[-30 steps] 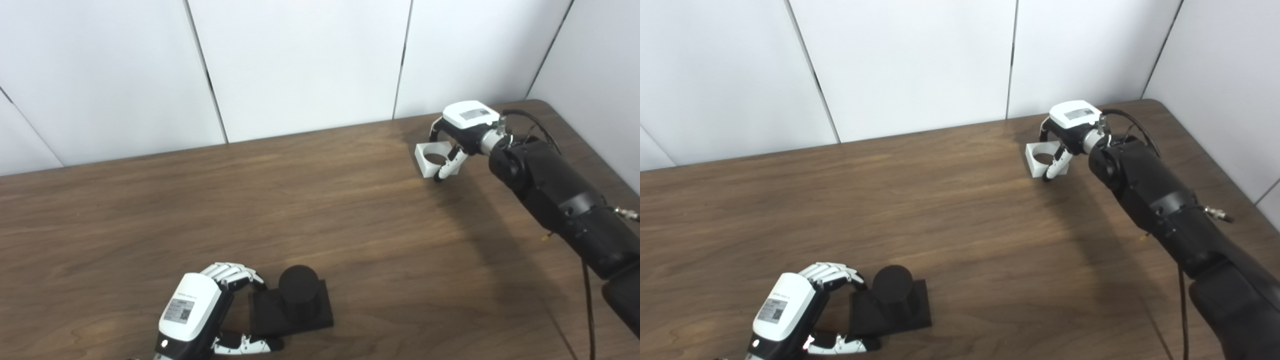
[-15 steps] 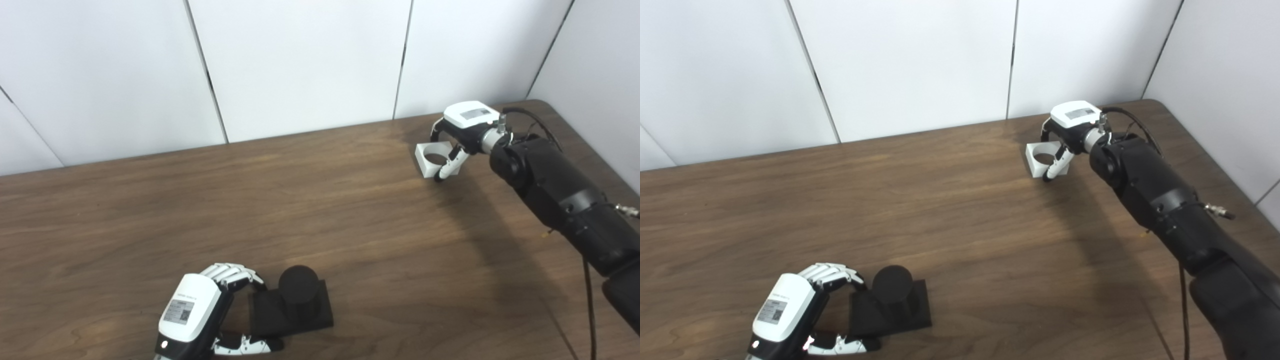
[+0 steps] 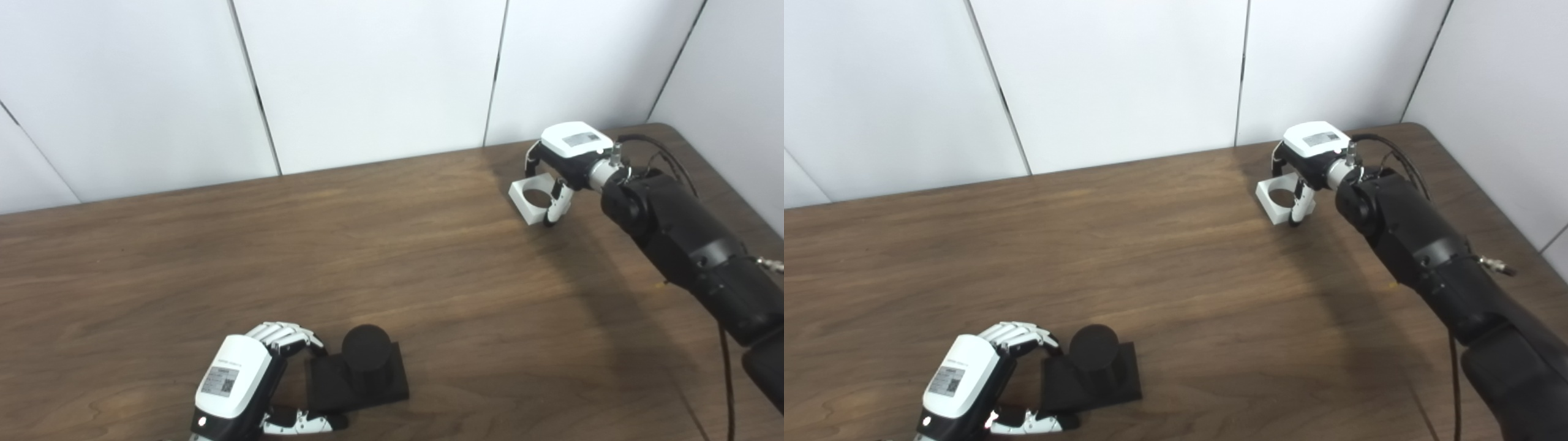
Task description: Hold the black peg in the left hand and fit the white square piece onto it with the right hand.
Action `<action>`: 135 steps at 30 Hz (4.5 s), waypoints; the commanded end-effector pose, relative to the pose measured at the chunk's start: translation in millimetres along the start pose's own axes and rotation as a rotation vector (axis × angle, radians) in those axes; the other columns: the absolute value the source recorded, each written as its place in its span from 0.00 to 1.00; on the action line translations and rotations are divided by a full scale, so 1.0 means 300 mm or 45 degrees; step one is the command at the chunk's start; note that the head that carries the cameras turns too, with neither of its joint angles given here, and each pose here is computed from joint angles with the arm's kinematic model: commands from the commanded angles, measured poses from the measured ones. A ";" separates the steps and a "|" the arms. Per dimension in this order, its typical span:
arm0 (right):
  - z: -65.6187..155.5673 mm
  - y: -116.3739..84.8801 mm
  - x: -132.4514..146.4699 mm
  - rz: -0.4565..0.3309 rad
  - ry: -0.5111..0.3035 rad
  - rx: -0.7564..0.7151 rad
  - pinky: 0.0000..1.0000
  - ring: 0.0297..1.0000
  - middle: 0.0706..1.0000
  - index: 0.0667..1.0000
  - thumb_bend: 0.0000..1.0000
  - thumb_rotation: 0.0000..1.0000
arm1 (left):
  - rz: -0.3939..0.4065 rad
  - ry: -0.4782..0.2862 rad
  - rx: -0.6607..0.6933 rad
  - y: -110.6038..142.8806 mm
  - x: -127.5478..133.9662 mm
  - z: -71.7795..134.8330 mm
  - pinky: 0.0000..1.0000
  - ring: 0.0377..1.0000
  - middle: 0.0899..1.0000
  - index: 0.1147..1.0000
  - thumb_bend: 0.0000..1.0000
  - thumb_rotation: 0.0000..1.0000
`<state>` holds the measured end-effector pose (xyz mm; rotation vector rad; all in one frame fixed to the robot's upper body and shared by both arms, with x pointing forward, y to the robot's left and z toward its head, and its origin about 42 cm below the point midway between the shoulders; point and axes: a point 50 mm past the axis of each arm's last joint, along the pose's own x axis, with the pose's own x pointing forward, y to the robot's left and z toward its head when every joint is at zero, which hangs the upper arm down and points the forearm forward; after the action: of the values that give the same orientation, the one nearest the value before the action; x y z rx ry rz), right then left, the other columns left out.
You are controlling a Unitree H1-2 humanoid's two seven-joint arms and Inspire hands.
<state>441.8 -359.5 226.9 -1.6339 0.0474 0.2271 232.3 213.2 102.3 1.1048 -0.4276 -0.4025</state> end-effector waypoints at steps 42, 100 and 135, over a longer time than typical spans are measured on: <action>0.655 -0.283 -0.461 -0.144 -0.920 0.061 0.83 0.80 0.68 0.44 0.52 0.13 | -0.112 0.084 0.042 -0.067 0.032 0.062 0.71 0.71 0.64 0.42 0.52 0.05; 0.751 -0.169 -0.481 -0.028 -1.026 -0.041 0.85 0.82 0.68 0.45 0.53 0.14 | -0.094 0.086 0.041 -0.048 0.054 0.101 0.71 0.71 0.64 0.42 0.52 0.05; 0.735 -0.225 -0.475 0.084 -0.900 -0.153 1.00 1.00 1.00 0.95 1.00 0.41 | -0.101 0.115 0.024 -0.048 0.056 0.093 0.69 0.71 0.64 0.42 0.52 0.05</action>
<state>284.9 -151.1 286.9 -1.5732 -0.3940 0.9228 234.7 178.0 111.8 1.1323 -0.3695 -0.3711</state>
